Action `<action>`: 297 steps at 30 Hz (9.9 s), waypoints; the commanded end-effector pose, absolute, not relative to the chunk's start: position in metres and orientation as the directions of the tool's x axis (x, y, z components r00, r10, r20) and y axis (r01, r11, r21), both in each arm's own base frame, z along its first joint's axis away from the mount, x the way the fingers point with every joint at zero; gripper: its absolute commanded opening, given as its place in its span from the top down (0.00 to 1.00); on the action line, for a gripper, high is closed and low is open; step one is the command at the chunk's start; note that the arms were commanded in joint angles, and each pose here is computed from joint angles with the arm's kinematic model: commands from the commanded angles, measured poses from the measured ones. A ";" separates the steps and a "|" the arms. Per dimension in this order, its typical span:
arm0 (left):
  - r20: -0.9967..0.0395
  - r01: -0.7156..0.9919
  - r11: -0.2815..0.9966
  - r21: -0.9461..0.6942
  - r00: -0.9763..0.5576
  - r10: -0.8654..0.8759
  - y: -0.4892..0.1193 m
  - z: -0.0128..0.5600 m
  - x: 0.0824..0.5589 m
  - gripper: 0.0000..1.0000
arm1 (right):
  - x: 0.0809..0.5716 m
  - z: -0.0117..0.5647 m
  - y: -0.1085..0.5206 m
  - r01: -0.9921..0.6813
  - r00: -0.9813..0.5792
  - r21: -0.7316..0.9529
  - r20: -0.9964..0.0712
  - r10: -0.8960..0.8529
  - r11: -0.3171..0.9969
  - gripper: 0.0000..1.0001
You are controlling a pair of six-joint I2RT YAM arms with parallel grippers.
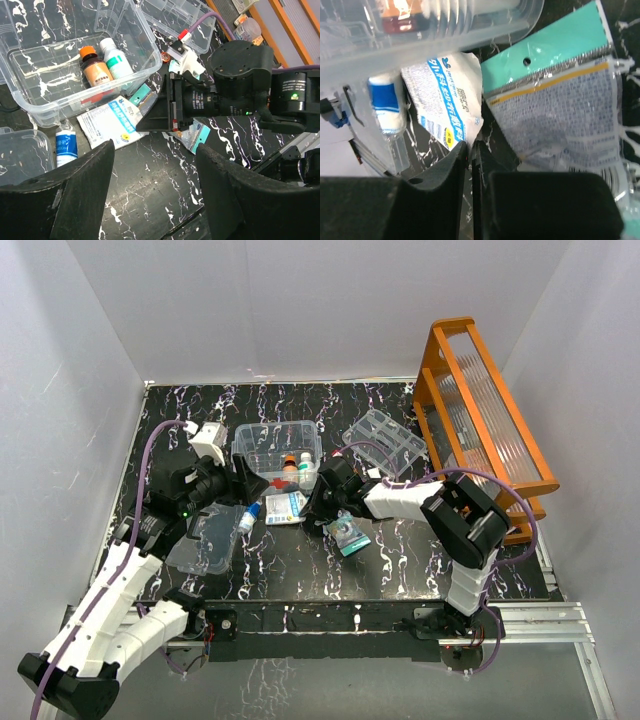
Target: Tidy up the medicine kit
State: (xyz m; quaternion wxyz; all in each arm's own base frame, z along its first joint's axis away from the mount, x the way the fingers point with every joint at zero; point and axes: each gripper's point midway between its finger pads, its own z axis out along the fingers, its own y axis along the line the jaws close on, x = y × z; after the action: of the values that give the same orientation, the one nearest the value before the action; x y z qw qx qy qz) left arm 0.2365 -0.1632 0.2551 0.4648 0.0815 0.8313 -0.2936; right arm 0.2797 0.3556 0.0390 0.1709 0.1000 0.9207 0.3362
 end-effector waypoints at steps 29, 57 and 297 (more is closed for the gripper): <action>-0.985 0.886 0.464 -0.010 -0.088 0.146 -0.254 0.241 0.219 0.35 | 0.245 0.279 0.312 0.479 -0.695 0.821 0.137 0.706 0.312 1.00; -0.986 0.834 0.551 0.039 -0.058 0.157 -0.275 0.253 0.244 0.94 | 0.255 0.311 0.299 0.314 -0.701 0.900 0.005 0.713 0.303 0.42; -0.715 -0.142 0.943 -0.300 -0.621 -0.321 -0.086 0.208 0.357 0.43 | 0.356 0.252 0.308 -0.201 -0.636 0.562 -0.698 0.329 0.803 0.90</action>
State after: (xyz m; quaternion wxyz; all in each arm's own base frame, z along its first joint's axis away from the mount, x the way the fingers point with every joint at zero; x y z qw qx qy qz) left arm 0.3416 -0.1113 0.2221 0.4212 -0.1200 0.8827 -0.1703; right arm 0.3274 0.2842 0.2213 0.3830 0.0290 0.8781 0.2854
